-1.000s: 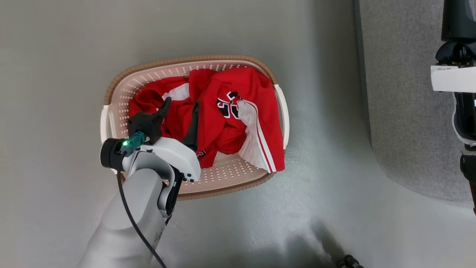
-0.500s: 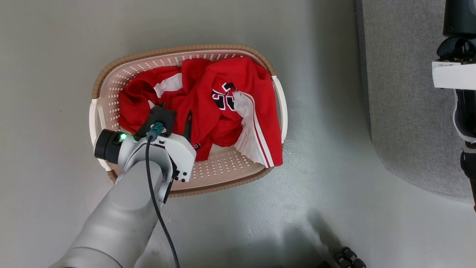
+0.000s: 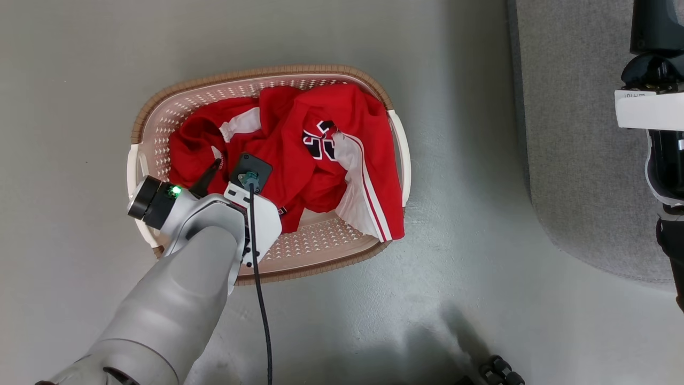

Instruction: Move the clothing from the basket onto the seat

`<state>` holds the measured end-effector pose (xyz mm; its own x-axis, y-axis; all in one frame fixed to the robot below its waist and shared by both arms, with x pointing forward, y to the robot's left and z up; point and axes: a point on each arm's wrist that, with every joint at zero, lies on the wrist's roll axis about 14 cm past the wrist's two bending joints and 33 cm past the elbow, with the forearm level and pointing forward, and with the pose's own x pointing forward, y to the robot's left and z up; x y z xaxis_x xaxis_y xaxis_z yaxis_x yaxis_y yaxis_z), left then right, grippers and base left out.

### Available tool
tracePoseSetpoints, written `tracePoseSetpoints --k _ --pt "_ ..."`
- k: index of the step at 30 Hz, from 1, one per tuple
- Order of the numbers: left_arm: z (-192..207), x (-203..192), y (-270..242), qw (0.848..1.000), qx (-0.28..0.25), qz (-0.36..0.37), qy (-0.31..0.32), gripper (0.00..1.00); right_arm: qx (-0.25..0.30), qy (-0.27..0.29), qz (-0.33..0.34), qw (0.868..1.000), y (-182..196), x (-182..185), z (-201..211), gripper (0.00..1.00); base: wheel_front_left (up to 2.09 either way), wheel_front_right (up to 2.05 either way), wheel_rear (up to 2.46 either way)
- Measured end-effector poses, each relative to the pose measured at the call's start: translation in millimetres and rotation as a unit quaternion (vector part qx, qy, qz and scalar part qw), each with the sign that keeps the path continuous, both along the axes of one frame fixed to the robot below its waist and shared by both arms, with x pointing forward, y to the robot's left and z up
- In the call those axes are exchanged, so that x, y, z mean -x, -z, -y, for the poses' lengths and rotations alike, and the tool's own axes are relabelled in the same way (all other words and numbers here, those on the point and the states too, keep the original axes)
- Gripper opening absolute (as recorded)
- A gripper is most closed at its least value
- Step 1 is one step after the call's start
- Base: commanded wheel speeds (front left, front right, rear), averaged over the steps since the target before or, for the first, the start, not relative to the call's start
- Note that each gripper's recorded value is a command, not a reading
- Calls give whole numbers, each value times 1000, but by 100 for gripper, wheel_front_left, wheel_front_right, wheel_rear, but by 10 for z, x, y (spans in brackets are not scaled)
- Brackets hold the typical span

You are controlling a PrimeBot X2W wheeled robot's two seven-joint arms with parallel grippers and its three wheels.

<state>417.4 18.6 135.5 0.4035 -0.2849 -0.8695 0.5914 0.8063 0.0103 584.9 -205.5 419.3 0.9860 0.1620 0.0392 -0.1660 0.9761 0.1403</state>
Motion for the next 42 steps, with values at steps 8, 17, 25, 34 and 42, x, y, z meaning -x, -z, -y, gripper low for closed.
tracePoseSetpoints --k 8,17,25,34,42 --pt "-47 86 93 996 -53 -21 64 100 -1 0 -5 1000 55 -2 3 100 0 0 0" --pt "-158 68 208 985 -113 -25 125 100 -5 2 -13 1000 158 -4 7 100 0 0 0" --pt "-207 116 331 978 -135 -44 154 100 -11 1 -19 1000 259 -10 -3 100 0 0 0" --pt "-298 101 480 970 -152 -54 183 0 -17 4 -25 1000 364 -23 14 100 0 0 0" --pt "-243 -69 433 974 -127 -29 188 0 -25 3 -13 1000 259 -48 -28 100 0 0 0"
